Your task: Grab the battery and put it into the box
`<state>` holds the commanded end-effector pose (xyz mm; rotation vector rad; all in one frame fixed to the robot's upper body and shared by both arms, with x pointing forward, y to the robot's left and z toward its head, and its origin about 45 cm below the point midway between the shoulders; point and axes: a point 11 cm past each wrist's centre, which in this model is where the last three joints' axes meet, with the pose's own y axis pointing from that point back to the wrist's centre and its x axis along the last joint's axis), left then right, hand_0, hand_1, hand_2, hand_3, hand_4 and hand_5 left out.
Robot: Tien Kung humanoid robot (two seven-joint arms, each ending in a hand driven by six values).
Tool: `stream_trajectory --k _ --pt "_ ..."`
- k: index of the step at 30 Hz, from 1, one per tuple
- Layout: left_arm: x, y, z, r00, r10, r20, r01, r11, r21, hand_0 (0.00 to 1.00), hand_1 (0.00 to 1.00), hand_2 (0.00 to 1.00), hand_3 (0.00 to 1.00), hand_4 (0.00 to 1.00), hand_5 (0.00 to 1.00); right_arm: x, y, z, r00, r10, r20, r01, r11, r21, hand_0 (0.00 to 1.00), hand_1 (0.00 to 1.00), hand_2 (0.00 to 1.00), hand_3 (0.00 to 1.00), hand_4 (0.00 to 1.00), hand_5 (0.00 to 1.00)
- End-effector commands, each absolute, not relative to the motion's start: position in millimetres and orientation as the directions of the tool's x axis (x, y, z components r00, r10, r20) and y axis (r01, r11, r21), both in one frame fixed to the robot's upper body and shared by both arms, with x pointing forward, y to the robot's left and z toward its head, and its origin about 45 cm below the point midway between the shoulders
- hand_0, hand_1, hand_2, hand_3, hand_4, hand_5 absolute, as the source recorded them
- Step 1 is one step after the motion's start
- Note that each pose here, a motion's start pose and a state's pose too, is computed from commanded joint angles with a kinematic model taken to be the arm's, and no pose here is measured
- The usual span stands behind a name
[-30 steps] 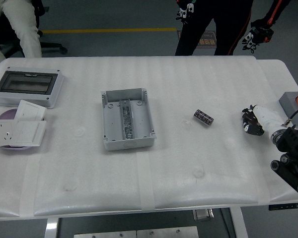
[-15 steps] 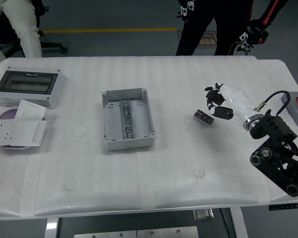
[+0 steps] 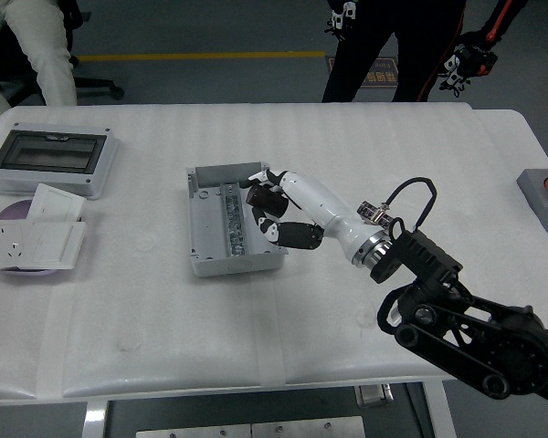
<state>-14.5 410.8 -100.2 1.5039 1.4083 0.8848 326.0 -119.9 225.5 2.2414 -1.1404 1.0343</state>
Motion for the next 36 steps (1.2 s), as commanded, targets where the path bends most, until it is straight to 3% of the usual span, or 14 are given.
stream_trajectory --k 4,5,10,11,22,23,28,29,34,35,36 --pt "-15 411 -100 0.108 0.992 -0.063 0.380 0.018 0.925 0.401 0.562 0.491 0.398 0.002 0.002 327 -107 222 0.395 -0.491 0.777 -0.805 -0.593 0.035 0.718 0.536 0.591 0.680 0.145 0.002" --pt "-15 411 -100 0.108 0.992 -0.064 0.380 0.018 0.925 0.401 0.563 0.498 0.398 0.002 0.002 328 -105 222 0.394 -0.488 0.778 -0.803 -0.594 0.034 0.818 0.634 0.658 0.721 0.327 0.128" --pt "-15 411 -100 0.109 0.992 -0.067 0.382 0.020 0.924 0.401 0.563 0.498 0.398 0.002 0.002 333 -99 222 0.384 -0.478 0.790 -0.801 -0.598 0.028 0.818 0.634 0.658 0.721 0.327 0.128" --pt "-15 411 -100 0.109 0.992 -0.067 0.382 0.021 0.924 0.402 0.563 0.497 0.397 0.002 0.002 334 -98 222 0.383 -0.477 0.791 -0.801 -0.597 0.027 0.866 0.662 0.671 0.741 0.481 0.173" --pt "-15 410 -100 0.110 0.991 -0.072 0.386 0.024 0.922 0.402 0.561 0.492 0.397 0.002 0.002 343 -96 213 0.377 -0.429 0.821 -0.809 -0.584 0.066 0.877 0.666 0.677 0.749 0.534 0.196" --pt "-15 410 -100 0.110 0.991 -0.072 0.386 0.025 0.922 0.402 0.562 0.489 0.395 0.002 0.002 344 -96 211 0.376 -0.422 0.825 -0.810 -0.582 0.072 0.895 0.671 0.689 0.809 0.720 0.329" --pt "-15 410 -99 0.110 0.991 -0.075 0.389 0.026 0.921 0.402 0.562 0.489 0.395 0.002 0.002 349 -99 205 0.376 -0.406 0.833 -0.819 -0.565 0.095 0.895 0.671 0.689 0.809 0.720 0.329" --pt "-15 410 -99 0.110 0.991 -0.075 0.389 0.026 0.921 0.403 0.563 0.486 0.395 0.002 0.002 350 -101 204 0.375 -0.406 0.834 -0.823 -0.560 0.098 0.938 0.681 0.706 0.876 0.798 0.348" --pt "-15 410 -99 0.111 0.991 -0.075 0.388 0.026 0.921 0.403 0.563 0.486 0.395 0.002 0.002 367 -130 201 0.324 -0.416 0.850 -0.876 -0.470 0.104 0.938 0.681 0.706 0.876 0.798 0.348" --pt "-15 410 -99 0.111 0.991 -0.075 0.388 0.026 0.921 0.402 0.563 0.480 0.394 0.002 0.002 372 -140 200 0.309 -0.413 0.857 -0.890 -0.443 0.108 0.975 0.690 0.719 0.905 0.886 0.417" --pt "-15 410 -99 0.111 0.991 -0.074 0.387 0.026 0.922 0.402 0.563 0.480 0.394 0.002 0.002 378 -154 198 0.292 -0.405 0.866 -0.906 -0.407 0.115 0.975 0.690 0.719 0.905 0.886 0.417"
